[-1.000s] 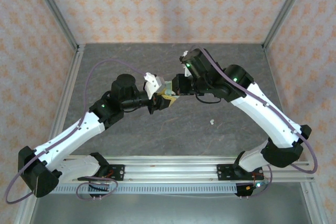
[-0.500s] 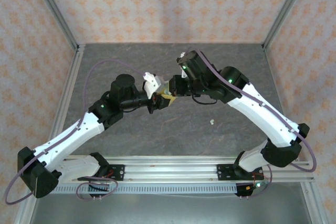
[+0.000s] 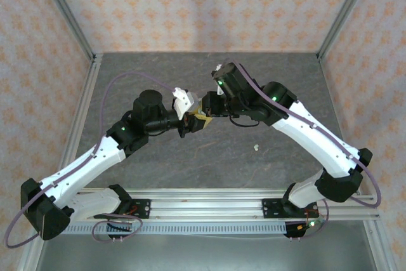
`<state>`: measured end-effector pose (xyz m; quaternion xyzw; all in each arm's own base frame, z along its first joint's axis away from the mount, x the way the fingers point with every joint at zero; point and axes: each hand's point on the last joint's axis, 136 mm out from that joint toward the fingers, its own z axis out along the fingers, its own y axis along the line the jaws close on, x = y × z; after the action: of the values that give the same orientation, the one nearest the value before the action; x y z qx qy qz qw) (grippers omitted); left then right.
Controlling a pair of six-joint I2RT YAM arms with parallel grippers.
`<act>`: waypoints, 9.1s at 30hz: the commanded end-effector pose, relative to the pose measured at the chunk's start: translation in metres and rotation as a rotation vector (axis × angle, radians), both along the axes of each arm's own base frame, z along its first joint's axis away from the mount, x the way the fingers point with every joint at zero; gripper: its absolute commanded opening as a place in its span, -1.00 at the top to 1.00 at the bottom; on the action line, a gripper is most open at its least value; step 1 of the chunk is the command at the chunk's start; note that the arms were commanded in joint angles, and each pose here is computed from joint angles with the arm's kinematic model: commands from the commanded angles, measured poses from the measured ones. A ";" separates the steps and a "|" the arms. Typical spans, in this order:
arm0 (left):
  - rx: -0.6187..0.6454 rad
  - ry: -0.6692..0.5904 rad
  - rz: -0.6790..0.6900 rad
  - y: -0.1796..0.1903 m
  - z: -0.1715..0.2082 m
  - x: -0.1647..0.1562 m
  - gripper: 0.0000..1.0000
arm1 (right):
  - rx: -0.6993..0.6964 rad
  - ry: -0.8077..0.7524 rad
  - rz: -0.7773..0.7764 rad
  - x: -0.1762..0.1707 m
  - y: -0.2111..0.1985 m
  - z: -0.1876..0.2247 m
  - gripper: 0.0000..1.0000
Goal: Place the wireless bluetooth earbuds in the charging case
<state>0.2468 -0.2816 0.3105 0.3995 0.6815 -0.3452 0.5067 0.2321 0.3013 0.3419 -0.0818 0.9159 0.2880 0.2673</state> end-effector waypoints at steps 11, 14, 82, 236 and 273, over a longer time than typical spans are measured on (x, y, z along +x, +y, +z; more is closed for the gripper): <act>-0.015 -0.037 0.009 0.001 0.011 -0.003 0.43 | -0.029 0.031 0.004 -0.003 0.003 -0.012 0.44; -0.013 -0.033 0.010 0.001 0.010 -0.002 0.43 | -0.012 0.025 0.005 -0.003 0.003 -0.007 0.35; 0.002 -0.023 0.040 0.002 0.007 0.004 0.41 | 0.110 -0.028 -0.061 -0.004 0.001 -0.001 0.60; 0.094 0.034 0.064 0.007 -0.031 0.007 0.41 | -0.642 0.601 -0.326 -0.002 -0.197 -0.300 0.40; 0.079 0.015 0.044 0.008 -0.022 0.001 0.41 | -0.353 0.482 -0.244 0.009 -0.155 -0.239 0.71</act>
<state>0.2538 -0.2747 0.2702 0.3951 0.7244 -0.3057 0.4751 0.2411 0.1277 0.0670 0.0647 0.9964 0.0392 0.0376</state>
